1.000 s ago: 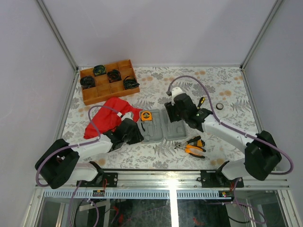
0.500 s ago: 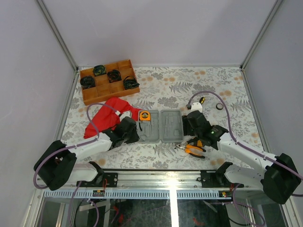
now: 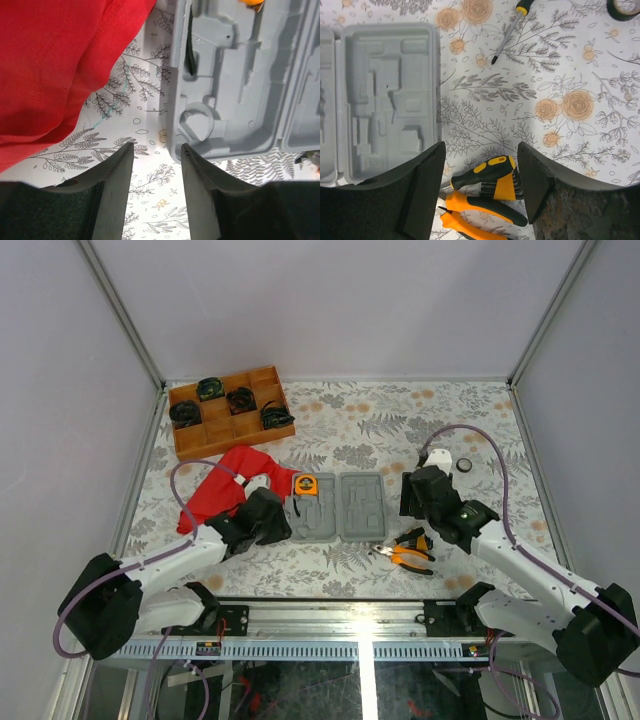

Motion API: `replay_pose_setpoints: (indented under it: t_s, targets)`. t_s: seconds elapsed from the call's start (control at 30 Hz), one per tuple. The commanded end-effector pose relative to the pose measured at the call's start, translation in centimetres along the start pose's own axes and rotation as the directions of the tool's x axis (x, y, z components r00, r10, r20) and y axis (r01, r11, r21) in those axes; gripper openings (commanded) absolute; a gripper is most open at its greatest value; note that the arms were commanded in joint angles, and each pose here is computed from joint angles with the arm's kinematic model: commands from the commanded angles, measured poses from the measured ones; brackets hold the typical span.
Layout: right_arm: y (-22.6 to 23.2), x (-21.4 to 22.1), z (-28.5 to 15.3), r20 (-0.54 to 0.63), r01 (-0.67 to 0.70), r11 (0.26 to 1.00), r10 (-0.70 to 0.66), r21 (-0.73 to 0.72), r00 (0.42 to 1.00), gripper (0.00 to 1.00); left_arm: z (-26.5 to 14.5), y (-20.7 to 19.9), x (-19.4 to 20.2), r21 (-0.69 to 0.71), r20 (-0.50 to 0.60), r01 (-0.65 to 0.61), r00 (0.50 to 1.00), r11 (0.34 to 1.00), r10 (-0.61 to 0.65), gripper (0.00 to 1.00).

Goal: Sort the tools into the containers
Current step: Pick up the engineering item from the center of the board.

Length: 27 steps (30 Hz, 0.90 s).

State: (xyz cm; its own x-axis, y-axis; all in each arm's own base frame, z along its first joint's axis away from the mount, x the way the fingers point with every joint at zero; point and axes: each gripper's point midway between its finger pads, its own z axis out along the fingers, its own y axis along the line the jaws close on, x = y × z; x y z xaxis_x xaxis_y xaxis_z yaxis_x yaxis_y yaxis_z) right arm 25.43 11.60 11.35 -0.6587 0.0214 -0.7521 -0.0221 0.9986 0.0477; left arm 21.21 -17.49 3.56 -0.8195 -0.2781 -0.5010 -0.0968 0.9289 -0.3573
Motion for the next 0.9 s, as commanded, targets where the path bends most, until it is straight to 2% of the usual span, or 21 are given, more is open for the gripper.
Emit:
replay_pose_setpoints:
  t_s: [0.0,0.27,0.4,0.6,0.87]
  targets:
    - [-1.0,-3.0,-0.6,0.056,-0.071,0.996,0.068,0.047,0.996,0.67,-1.6,-1.6,-2.8,0.022,0.068,0.015,0.998,1.0,-0.017,0.44]
    - [-2.7,-4.7,1.7,0.014,-0.174,0.985,0.174,0.012,0.985,0.68,-3.3,-2.8,-5.9,-0.025,0.106,-0.058,0.993,0.998,0.06,0.49]
    - [-3.9,-5.3,3.0,-0.003,-0.208,0.978,0.208,0.005,0.978,0.68,-3.8,-3.5,-7.5,-0.062,0.115,-0.067,0.991,0.996,0.074,0.61]
    - [-5.2,-3.3,4.6,-0.082,-0.255,0.967,0.256,0.022,0.963,0.69,-4.3,-3.9,-8.8,-0.103,0.114,-0.111,0.986,0.988,0.123,0.67]
    - [-4.7,-2.2,5.4,-0.162,-0.237,0.972,0.234,0.005,0.959,0.71,-5.0,-5.3,-11.4,-0.09,0.132,-0.15,0.978,0.985,0.161,0.79]
